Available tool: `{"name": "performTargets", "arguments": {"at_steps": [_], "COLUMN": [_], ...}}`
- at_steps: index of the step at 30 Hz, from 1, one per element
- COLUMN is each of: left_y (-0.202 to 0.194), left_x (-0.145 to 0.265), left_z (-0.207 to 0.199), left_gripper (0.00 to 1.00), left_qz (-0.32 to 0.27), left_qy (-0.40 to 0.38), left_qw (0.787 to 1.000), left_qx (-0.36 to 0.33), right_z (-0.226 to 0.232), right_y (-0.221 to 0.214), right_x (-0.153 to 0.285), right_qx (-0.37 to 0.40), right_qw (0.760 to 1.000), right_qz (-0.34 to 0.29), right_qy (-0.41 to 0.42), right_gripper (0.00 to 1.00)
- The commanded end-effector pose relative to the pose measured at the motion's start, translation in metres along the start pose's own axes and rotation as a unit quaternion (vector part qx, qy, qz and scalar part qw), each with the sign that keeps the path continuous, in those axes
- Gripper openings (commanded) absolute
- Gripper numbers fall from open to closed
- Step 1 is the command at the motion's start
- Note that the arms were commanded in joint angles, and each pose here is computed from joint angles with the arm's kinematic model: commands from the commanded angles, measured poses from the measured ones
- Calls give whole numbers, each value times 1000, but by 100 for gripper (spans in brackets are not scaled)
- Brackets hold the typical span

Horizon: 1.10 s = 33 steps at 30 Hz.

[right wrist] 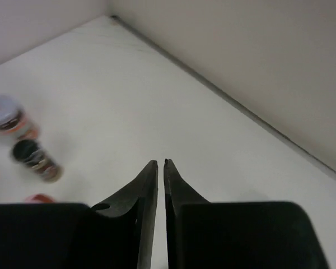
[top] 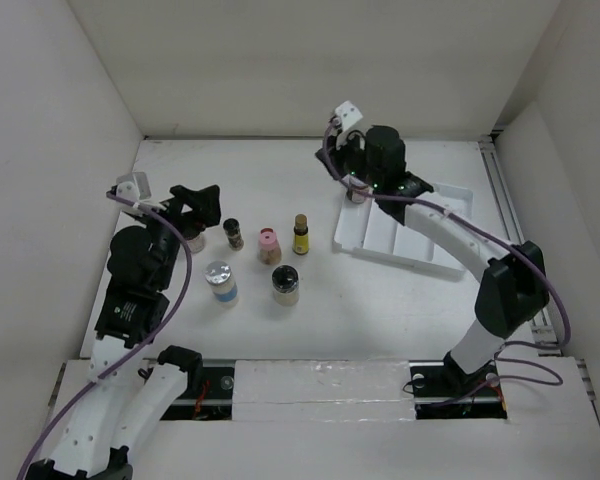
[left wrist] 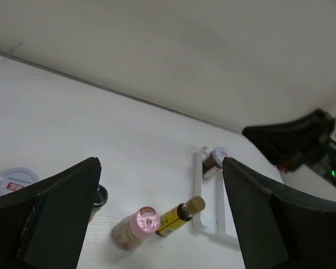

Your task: Organize the condiment bottles

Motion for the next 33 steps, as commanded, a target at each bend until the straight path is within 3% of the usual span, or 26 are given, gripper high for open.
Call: {"name": "performTargets", "arguments": {"at_steps": [1, 3, 6, 7, 9, 11, 12, 23, 31, 33], "left_y": [16, 16, 23, 27, 24, 30, 31, 27, 30, 28], "left_x": [8, 11, 17, 21, 26, 32, 33, 27, 25, 22], "left_z": [32, 42, 49, 52, 59, 62, 64, 48, 41, 41], "left_gripper": [87, 89, 90, 93, 97, 99, 99, 99, 99, 99], "left_qz": [-35, -37, -55, -65, -62, -77, -79, -67, -70, -65], "left_qy": [107, 141, 165, 172, 193, 204, 209, 157, 134, 135], "left_qw": [993, 988, 983, 981, 977, 973, 972, 984, 987, 987], "left_qx": [36, 44, 53, 60, 63, 71, 71, 58, 51, 50], "right_z": [100, 162, 214, 238, 260, 280, 282, 296, 316, 320], "right_y": [-19, -29, -29, -35, -44, -50, -71, -147, -171, -160], "right_x": [6, 20, 40, 49, 53, 53, 46, 2, -10, -16], "right_qx": [31, 58, 105, 112, 125, 130, 128, 133, 128, 123], "right_qw": [988, 971, 947, 937, 924, 916, 913, 900, 883, 889], "right_qz": [21, 35, 33, 35, 38, 48, 79, 179, 195, 170], "right_qy": [153, 231, 300, 329, 361, 378, 378, 375, 407, 406], "right_gripper": [12, 16, 56, 77, 91, 99, 99, 99, 99, 93]}}
Point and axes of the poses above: each gripper's point midway between its finger pads, its own x axis back along the fingers, its own z axis along the line the jaws close on, y = z × x, the point moved 2 cm from there along x, back along the fingers, and after that the axes turned 15 degrees about -x, right-handed, at the moved point
